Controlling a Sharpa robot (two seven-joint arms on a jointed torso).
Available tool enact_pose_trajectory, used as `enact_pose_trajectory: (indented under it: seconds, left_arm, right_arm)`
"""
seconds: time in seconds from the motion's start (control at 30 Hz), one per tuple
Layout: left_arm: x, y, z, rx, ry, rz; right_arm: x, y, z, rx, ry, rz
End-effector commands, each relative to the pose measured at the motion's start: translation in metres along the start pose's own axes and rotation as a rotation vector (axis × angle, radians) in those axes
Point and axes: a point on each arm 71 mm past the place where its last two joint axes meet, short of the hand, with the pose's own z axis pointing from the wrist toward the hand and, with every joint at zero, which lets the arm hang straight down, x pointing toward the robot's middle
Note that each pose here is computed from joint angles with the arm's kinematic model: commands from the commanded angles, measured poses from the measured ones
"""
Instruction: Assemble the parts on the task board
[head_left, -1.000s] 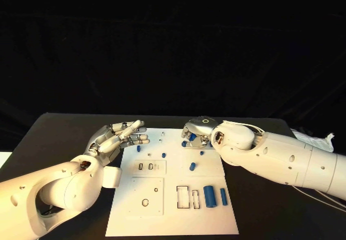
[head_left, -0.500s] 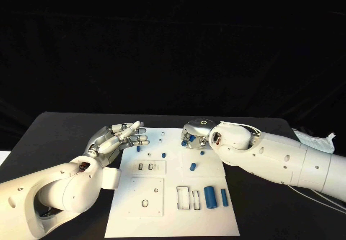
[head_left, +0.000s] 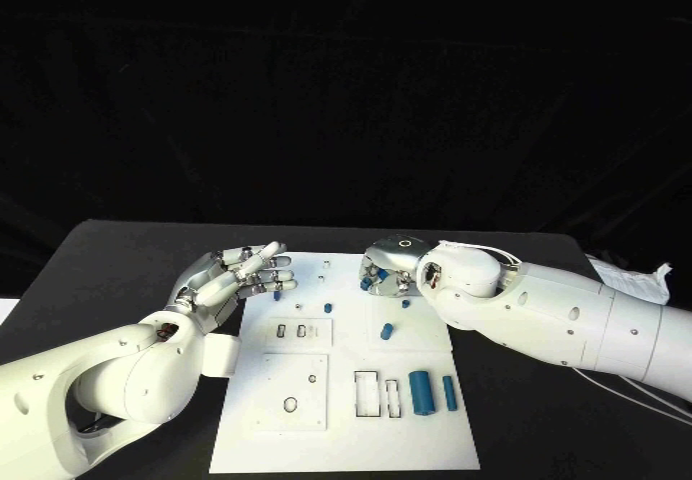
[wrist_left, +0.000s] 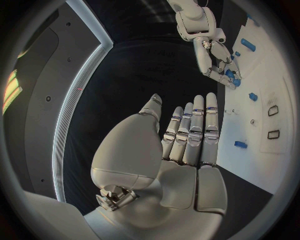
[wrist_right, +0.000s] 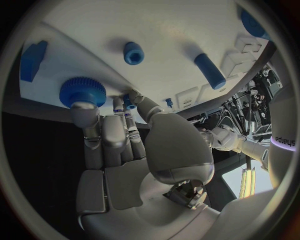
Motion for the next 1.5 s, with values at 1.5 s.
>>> enact_pose_trajectory:
  seconds: [1.5]
  left_arm:
    - [-0.0044, 0.0011, 0.0023, -0.017, -0.014, -0.006]
  right_arm:
    - [-0.0006, 0.006, -0.0018, -0.025, -0.002, 0.014]
